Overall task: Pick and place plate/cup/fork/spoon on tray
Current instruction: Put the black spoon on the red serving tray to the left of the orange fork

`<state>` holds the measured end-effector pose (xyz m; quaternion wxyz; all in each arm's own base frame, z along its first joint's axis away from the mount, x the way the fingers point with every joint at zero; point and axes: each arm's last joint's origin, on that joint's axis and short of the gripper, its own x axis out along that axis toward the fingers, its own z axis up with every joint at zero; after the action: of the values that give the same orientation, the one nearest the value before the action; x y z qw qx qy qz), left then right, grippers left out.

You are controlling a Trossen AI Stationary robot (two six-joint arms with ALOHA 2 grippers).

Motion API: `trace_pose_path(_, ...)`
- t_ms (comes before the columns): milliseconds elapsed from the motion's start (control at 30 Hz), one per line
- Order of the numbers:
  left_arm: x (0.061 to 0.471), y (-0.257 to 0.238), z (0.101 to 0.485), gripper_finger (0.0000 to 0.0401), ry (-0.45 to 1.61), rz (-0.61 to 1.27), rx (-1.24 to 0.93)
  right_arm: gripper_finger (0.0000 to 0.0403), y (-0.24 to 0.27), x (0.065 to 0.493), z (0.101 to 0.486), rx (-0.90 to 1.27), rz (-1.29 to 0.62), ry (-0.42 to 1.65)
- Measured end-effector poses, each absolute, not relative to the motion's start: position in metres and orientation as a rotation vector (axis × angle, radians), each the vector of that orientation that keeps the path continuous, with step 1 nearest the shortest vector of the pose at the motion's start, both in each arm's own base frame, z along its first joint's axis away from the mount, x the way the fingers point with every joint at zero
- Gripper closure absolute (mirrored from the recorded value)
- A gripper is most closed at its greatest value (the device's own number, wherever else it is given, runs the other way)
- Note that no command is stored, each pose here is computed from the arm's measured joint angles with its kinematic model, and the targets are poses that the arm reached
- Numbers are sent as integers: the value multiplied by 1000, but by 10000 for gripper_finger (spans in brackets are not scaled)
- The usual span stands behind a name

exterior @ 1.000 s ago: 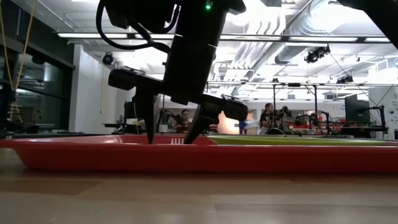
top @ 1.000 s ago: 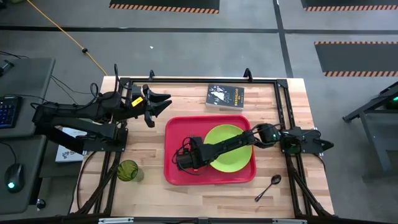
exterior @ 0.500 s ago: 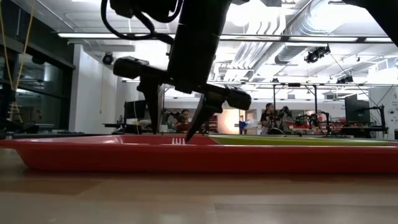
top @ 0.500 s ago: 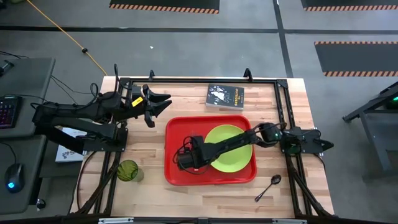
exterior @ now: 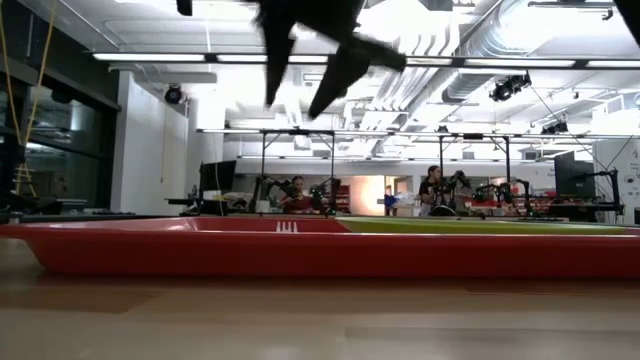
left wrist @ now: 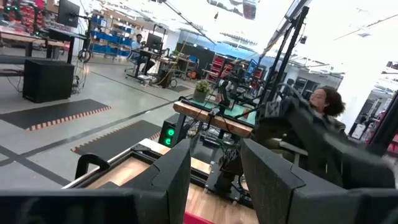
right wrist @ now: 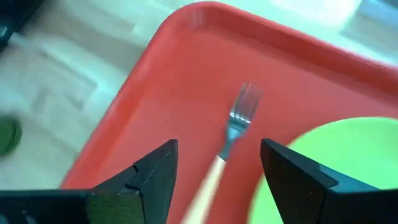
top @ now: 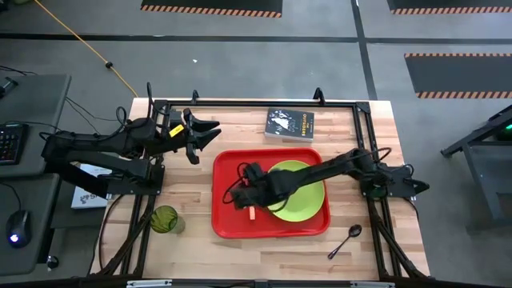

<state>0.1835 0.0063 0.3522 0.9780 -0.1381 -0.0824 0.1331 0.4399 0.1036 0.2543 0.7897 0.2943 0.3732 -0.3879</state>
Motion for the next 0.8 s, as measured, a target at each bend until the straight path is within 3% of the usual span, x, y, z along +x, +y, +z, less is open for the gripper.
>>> trace_pose_path(233, 183, 6, 352, 270, -166, 268, -278, 181, 115, 390, 301, 565, -717, 1046)
trace_pose_path(400, 183, 6, 352, 270, -166, 268, -277, 181, 139, 341, 312, 553, -849, 1193)
trace_pose_path(800, 183, 6, 352, 270, -168, 268, -278, 181, 246, 233, 240, 1213, -1116, 1321)
